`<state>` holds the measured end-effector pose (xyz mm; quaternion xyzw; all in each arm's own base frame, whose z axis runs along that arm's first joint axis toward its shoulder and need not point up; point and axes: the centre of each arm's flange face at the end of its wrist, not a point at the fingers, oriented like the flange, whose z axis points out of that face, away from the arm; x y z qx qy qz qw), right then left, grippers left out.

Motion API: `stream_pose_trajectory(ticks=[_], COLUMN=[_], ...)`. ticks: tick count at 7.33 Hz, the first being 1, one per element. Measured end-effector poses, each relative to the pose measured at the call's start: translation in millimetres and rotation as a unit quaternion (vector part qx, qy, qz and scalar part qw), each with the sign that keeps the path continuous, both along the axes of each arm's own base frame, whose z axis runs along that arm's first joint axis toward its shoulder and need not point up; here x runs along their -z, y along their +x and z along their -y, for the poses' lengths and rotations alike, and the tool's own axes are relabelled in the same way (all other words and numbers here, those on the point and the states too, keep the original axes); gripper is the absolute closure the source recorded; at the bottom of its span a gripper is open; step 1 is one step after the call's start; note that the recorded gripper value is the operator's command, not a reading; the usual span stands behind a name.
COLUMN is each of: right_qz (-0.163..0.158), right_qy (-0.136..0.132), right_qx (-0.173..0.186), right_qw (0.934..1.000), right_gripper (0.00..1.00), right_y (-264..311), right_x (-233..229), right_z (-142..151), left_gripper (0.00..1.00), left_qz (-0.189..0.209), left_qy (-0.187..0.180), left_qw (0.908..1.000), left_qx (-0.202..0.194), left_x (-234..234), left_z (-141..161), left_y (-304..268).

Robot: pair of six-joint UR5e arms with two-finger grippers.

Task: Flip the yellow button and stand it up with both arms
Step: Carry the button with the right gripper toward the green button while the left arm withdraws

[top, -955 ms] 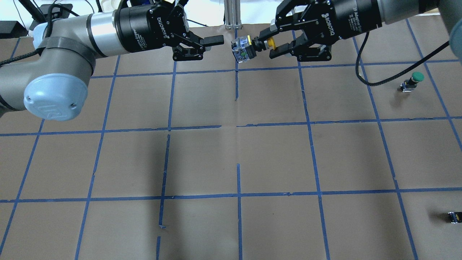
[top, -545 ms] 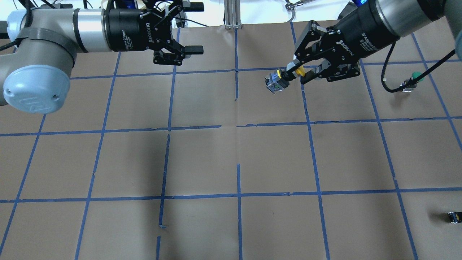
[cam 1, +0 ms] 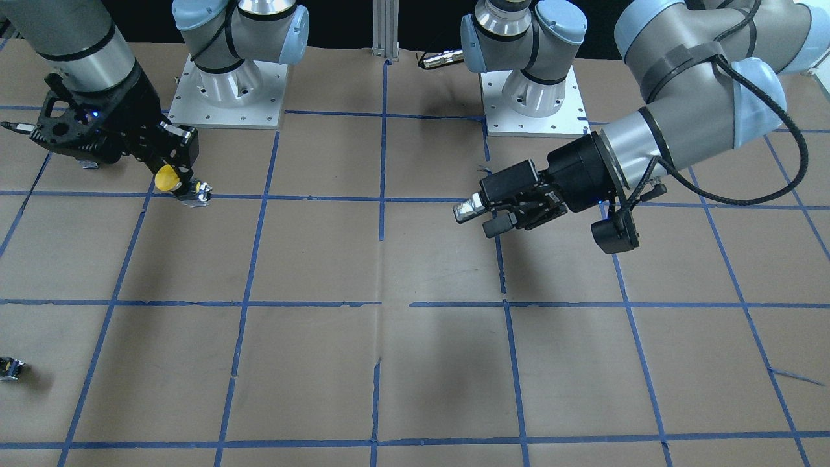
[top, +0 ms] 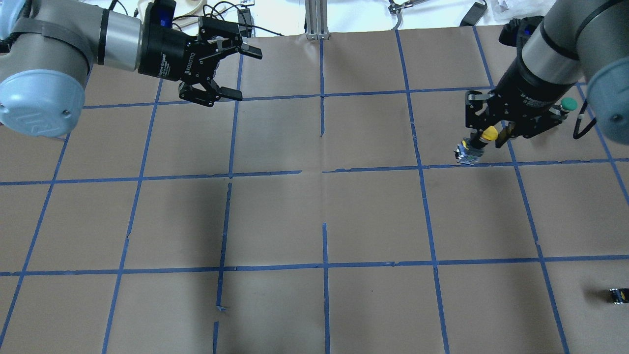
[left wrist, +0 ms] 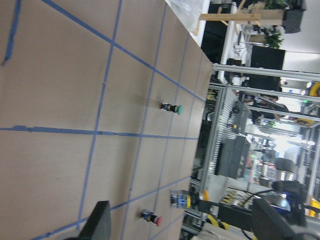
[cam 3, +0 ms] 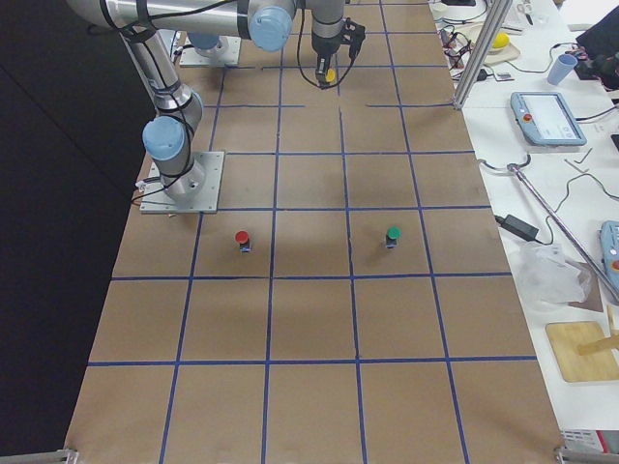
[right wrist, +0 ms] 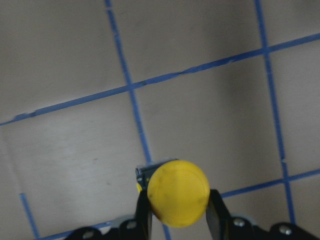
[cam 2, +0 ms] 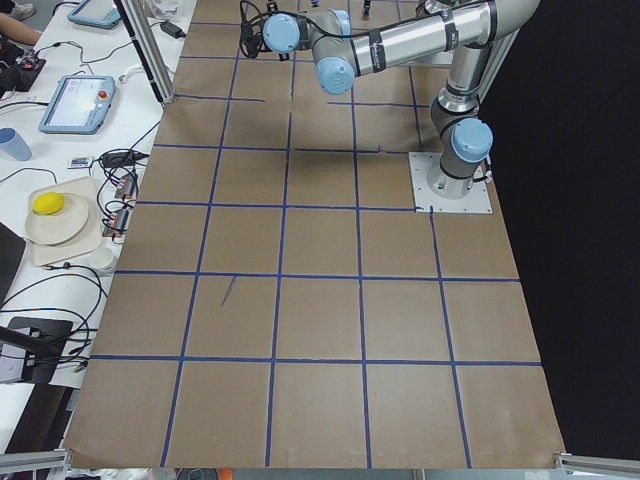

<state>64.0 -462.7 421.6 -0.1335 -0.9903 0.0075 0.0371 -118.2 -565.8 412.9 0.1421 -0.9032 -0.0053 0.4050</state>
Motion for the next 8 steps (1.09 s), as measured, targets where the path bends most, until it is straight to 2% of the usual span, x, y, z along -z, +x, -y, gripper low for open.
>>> stream_pose_trajectory(ticks=[1,2,3,4,6,7,8], right_qz=[-0.065,-0.105,-0.124,-0.126,-0.11,-0.102,-0.096], right_qy=[-0.014,-0.037,-0.055,-0.062,-0.081,-0.091,-0.096], right_qx=[0.022,0.047,0.081,0.106,0.094,0.078,0.067], right_qw=[0.9976,0.9927,0.9874,0.9845,0.9862,0.9875,0.9885], right_gripper=[0.96,0.96,0.97,0.96,0.96,0.95,0.93], right_y=[-21,-43,-74,-109,-176,-201,-220], right_x=[30,49,63,79,114,130,144], right_z=[-7,-14,-20,-26,-35,-37,-37], left_gripper=[0.0,0.0,0.0,0.0,0.0,0.0,0.0], left_qz=[0.075,0.153,0.228,0.281,0.369,0.393,0.401], left_qy=[0.009,0.017,0.022,0.02,0.006,0.0,0.006], left_qw=[0.9971,0.988,0.9733,0.9593,0.9288,0.9181,0.9134], left_qx=[0.001,0.005,0.014,0.021,0.035,0.049,0.068], left_x=[7,12,14,5,-38,-59,-71], left_z=[10,12,9,3,-25,-38,-48], left_y=[13,24,33,39,50,53,52])
